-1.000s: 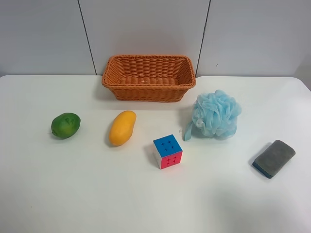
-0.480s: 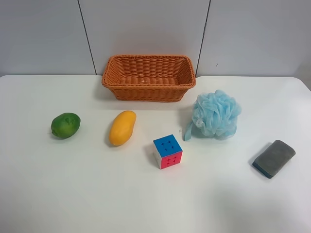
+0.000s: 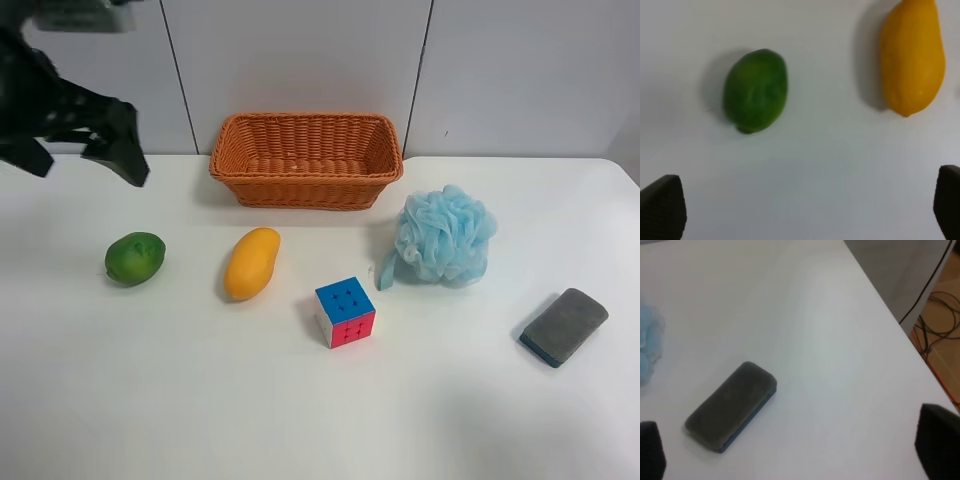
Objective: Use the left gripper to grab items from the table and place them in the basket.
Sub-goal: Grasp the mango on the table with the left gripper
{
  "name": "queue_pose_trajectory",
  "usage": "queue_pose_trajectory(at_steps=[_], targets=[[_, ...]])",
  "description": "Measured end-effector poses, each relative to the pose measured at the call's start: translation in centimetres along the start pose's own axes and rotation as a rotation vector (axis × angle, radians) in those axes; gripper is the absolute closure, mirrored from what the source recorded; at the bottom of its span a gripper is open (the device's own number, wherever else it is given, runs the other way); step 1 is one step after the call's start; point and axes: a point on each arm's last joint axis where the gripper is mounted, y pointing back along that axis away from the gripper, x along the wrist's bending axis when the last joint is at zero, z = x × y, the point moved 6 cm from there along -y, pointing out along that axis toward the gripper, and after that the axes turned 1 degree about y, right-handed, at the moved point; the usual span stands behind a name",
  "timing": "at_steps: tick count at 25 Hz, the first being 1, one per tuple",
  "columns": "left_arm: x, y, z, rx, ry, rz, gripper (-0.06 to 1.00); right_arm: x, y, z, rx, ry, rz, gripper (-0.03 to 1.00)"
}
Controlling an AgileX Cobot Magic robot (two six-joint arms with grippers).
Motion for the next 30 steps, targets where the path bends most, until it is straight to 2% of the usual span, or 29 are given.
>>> queue_pose_trajectory(at_steps=[6, 12, 20, 30], targets=[[-4.0, -6.0, -0.1, 0.081, 0.009, -0.026, -0.05, 0.0, 0.0, 0.0, 0.000, 0.000, 0.000, -0.02], [-6.9, -10.7, -0.4, 0.105, 0.012, -0.059, -0.05, 0.0, 0.0, 0.0, 0.000, 0.000, 0.000, -0.02], [-8.0, -15.7, 0.4, 0.170, 0.041, -0.059, -0.05, 0.0, 0.0, 0.0, 0.000, 0.000, 0.000, -0.02], [-8.0, -19.6, -0.4, 0.221, 0.046, -0.040, -0.05, 0.0, 0.0, 0.0, 0.000, 0.000, 0.000, -0.02]])
